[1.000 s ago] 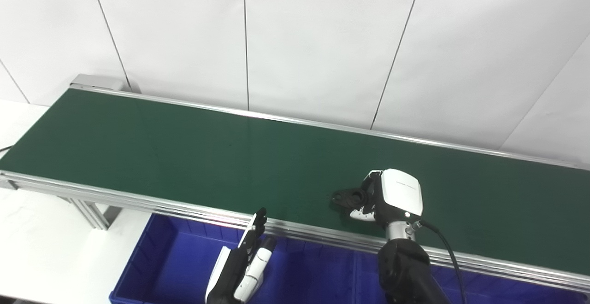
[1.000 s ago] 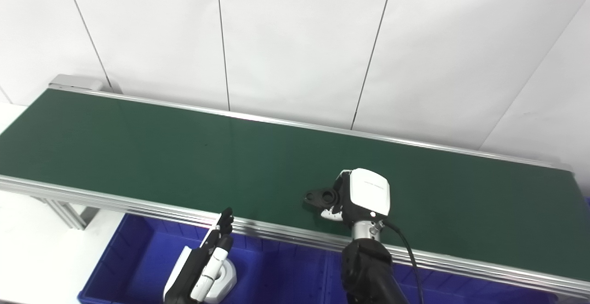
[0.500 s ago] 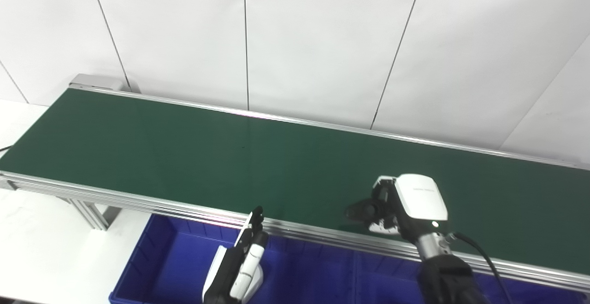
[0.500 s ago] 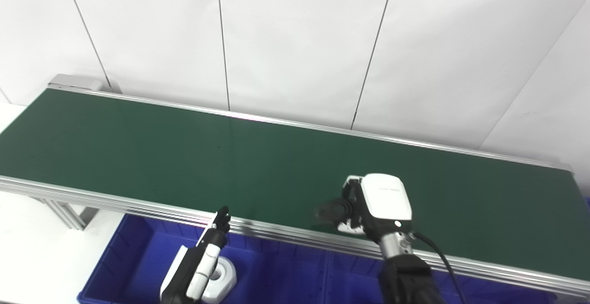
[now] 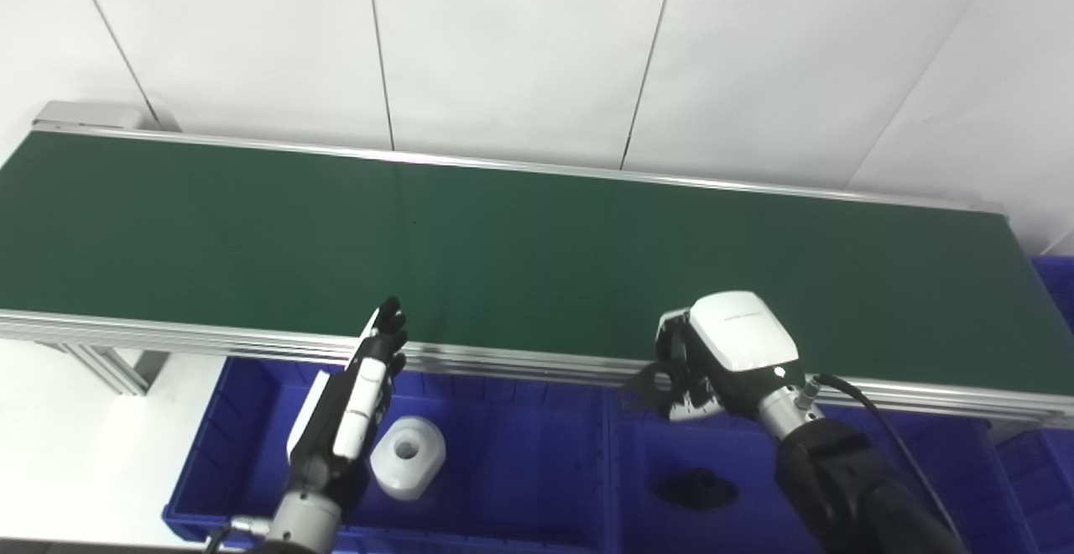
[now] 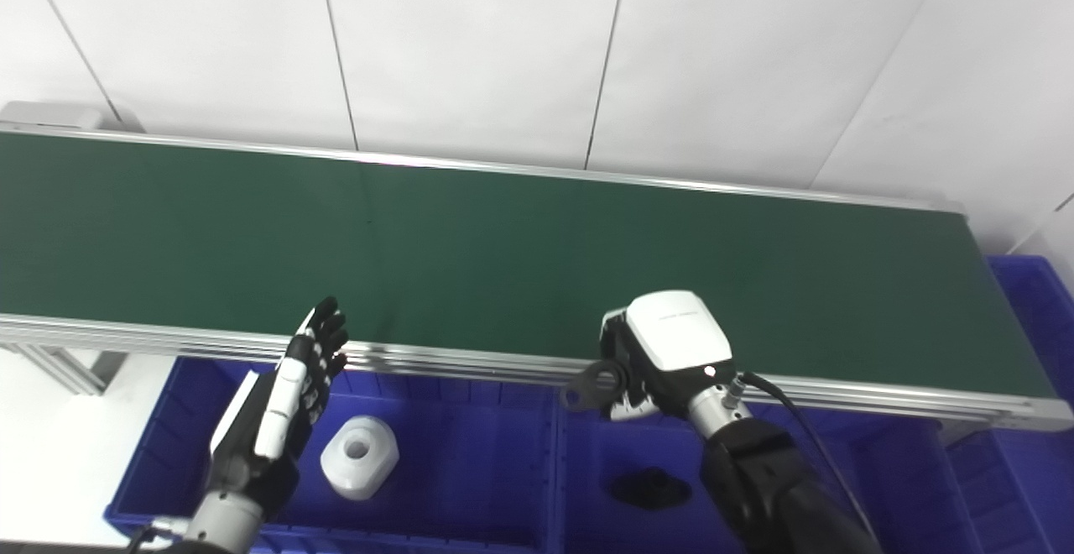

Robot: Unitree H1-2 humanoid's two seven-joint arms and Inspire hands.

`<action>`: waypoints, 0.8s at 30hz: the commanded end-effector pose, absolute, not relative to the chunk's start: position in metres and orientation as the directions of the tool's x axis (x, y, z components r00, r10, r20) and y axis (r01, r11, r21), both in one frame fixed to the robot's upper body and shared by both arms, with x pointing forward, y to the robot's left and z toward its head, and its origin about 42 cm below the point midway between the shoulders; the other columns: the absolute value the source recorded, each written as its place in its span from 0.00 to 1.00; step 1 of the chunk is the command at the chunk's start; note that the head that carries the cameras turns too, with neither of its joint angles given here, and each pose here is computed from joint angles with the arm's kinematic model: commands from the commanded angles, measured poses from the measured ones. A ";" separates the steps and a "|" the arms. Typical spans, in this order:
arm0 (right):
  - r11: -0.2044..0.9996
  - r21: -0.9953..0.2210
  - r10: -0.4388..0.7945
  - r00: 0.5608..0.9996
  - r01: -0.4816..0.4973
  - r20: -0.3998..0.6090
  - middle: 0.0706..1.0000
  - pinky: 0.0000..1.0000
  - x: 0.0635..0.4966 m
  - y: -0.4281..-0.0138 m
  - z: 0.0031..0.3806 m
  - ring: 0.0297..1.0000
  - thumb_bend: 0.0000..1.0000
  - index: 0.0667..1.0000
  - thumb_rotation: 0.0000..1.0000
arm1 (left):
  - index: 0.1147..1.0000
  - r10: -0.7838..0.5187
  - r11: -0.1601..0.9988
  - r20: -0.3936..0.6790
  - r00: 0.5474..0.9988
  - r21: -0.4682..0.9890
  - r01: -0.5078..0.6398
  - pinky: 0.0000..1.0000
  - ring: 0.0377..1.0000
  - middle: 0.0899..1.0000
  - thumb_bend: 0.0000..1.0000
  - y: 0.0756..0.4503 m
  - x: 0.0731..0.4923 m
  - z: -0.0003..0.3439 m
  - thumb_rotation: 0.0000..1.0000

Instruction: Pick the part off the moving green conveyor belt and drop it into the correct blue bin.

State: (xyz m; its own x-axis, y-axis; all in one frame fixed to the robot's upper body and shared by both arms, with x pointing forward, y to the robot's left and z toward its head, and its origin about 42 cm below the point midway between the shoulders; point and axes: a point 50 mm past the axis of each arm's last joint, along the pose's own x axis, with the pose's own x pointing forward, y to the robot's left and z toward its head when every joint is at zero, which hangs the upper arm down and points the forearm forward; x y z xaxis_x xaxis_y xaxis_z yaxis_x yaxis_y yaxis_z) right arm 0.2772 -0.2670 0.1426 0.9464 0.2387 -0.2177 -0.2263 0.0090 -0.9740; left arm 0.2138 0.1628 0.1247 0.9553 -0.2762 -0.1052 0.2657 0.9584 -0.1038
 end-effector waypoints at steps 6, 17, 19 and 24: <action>-0.020 -0.978 0.217 0.954 -0.208 -0.207 0.23 0.15 0.270 -0.287 0.149 0.17 0.50 0.45 0.14 | 1.00 -0.298 0.952 -0.064 0.952 -0.096 0.292 1.00 1.00 1.00 0.58 0.174 0.223 0.145 0.97; -0.182 -0.905 0.085 0.911 -0.384 -0.404 0.22 0.14 0.269 -0.307 0.135 0.17 0.50 0.45 0.14 | 1.00 -0.295 0.954 -0.081 0.952 -0.074 0.289 1.00 1.00 1.00 0.56 0.173 0.222 0.149 0.99; -0.234 -0.868 0.021 0.891 -0.437 -0.454 0.23 0.15 0.272 -0.309 0.133 0.18 0.51 0.44 0.14 | 1.00 -0.294 0.954 -0.075 0.953 -0.081 0.288 1.00 1.00 1.00 0.55 0.172 0.221 0.149 0.99; -0.210 -0.838 -0.097 0.863 -0.504 -0.495 0.63 0.38 0.273 -0.311 0.134 0.50 0.92 0.73 0.48 | 1.00 -0.292 0.954 -0.071 0.954 -0.089 0.285 1.00 1.00 1.00 0.56 0.171 0.221 0.149 0.98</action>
